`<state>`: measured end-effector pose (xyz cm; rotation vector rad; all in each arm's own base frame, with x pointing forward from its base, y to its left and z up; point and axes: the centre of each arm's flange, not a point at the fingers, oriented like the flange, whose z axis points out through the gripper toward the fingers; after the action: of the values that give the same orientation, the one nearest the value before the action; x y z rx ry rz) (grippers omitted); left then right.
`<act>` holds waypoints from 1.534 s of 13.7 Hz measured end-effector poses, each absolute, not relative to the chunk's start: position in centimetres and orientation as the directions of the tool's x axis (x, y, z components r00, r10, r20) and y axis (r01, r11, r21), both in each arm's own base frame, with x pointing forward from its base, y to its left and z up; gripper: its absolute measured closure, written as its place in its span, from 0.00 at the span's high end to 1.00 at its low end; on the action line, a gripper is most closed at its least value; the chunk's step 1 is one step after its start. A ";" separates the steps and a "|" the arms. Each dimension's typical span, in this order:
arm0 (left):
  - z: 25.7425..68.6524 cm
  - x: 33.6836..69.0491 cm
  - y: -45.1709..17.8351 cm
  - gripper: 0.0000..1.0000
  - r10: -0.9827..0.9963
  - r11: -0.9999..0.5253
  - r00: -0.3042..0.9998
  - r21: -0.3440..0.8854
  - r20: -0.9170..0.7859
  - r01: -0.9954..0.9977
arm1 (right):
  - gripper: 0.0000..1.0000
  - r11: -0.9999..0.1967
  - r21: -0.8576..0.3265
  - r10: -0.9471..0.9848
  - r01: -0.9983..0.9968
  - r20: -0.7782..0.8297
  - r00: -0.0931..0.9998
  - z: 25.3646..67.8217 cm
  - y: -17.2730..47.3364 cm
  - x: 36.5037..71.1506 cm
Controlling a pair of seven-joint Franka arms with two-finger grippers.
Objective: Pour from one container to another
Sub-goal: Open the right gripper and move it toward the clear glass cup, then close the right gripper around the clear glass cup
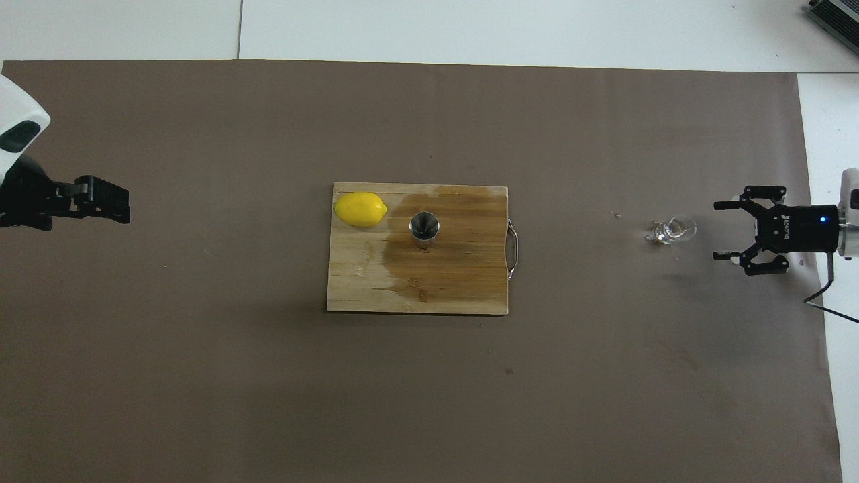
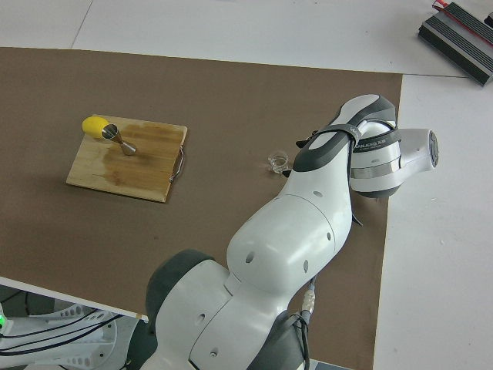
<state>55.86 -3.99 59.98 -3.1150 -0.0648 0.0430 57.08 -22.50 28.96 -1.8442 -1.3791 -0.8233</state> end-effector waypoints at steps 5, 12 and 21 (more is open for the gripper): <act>60.0 55.9 -3.7 1.00 0.048 -0.999 0.998 -0.026 -0.027 0.047 | 1.00 -0.176 -0.160 0.524 0.971 0.820 0.230 27.1 -21.8 57.3; 60.0 55.9 -3.6 1.00 0.048 -0.999 0.998 -0.026 -0.027 0.047 | 1.00 -0.147 -0.146 0.492 0.978 0.847 0.200 24.5 -21.6 57.8; 60.0 55.9 -3.6 1.00 0.049 -0.998 0.998 -0.026 -0.027 0.049 | 1.00 -0.145 -0.131 0.443 0.981 0.878 0.183 23.2 -20.2 58.4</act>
<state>55.88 -3.59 60.00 -3.1147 -0.0765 0.0429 58.43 -20.20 23.22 -1.7080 -1.3595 -0.9044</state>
